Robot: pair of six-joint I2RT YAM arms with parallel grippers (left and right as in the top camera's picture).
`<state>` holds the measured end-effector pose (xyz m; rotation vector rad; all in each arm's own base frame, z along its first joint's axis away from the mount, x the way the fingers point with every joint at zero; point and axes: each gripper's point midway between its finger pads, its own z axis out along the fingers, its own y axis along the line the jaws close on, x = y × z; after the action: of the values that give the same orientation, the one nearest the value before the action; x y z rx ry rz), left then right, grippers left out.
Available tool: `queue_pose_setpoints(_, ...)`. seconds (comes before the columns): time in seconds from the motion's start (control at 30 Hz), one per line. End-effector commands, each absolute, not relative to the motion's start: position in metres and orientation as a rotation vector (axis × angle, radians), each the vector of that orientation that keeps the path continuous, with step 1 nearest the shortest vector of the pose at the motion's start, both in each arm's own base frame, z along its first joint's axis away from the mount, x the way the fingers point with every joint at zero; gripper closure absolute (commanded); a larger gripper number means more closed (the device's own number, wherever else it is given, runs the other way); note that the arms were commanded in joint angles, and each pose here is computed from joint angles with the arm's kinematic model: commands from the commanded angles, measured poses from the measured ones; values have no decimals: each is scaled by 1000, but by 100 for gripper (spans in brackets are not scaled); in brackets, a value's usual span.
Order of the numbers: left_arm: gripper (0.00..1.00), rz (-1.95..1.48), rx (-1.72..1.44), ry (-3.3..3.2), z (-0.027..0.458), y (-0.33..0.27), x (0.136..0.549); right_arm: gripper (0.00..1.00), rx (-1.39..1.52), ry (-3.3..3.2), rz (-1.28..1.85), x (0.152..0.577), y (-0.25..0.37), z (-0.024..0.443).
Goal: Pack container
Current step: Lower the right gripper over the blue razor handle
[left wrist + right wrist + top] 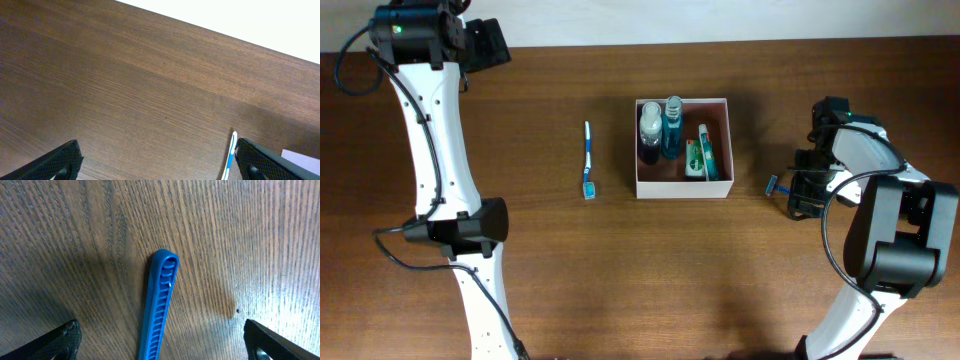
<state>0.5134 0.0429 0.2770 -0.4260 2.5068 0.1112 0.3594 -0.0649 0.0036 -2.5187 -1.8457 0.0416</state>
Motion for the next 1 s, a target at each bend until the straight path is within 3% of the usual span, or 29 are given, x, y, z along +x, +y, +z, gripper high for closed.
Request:
queue_pose_setpoints(0.0,1,99,-441,2476,292,44,508,1,-2501,-1853,67,356,-62,-2)
queue_pose_setpoints(0.97,1,99,-441,2476,292,44,508,1,-2479,-1911,108,359,-54,-12)
